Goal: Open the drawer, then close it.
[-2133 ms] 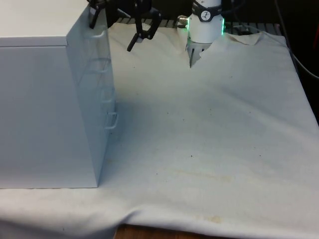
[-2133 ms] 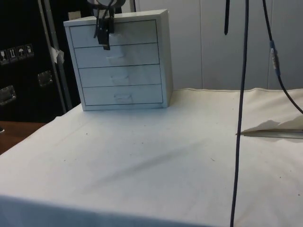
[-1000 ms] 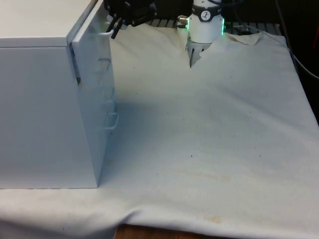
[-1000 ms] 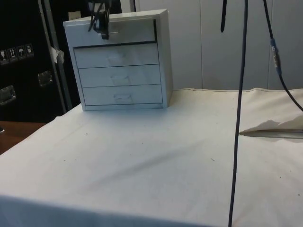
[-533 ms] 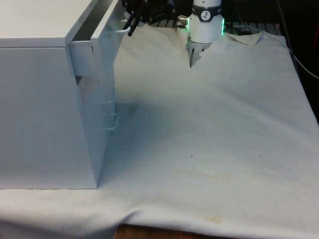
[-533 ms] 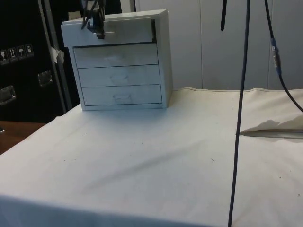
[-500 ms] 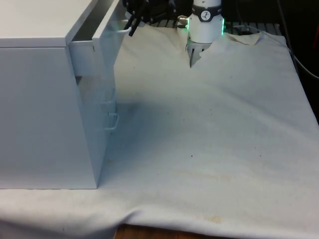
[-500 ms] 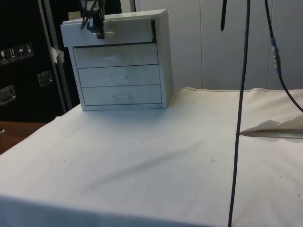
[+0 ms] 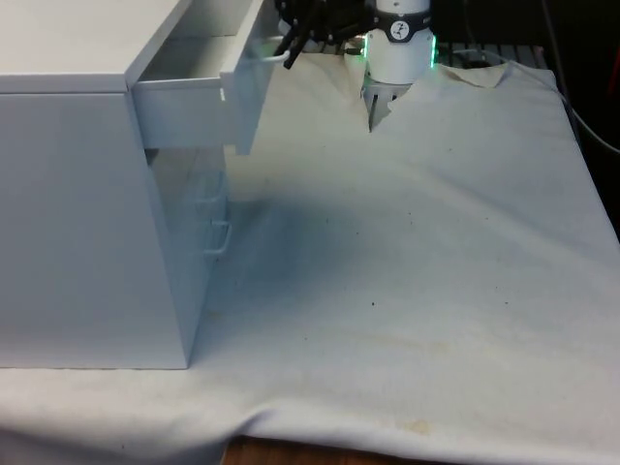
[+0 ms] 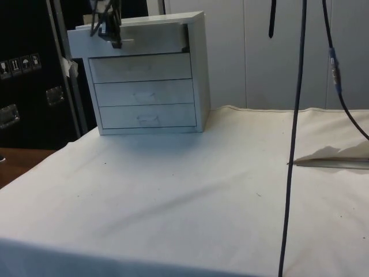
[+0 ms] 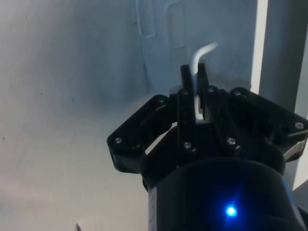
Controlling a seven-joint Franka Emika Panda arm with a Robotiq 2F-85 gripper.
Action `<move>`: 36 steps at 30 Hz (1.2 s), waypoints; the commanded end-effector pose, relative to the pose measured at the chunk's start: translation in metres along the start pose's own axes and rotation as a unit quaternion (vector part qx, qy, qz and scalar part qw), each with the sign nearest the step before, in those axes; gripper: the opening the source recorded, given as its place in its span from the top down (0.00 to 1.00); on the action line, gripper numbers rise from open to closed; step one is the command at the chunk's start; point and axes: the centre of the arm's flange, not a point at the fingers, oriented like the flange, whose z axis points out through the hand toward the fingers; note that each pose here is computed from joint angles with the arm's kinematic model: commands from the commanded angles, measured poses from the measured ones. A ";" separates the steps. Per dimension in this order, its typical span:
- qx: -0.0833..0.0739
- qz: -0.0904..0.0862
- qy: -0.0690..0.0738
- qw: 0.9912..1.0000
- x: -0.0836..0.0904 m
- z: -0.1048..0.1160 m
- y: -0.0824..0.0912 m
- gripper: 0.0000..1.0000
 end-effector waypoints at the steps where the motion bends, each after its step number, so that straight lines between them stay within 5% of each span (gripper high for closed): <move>1: -0.006 -0.001 0.002 1.000 0.003 -0.011 0.000 1.00; 16: -0.004 0.004 -0.008 1.000 0.010 -0.025 -0.029 1.00; 36: -0.038 -0.011 -0.026 0.999 0.024 -0.050 -0.086 1.00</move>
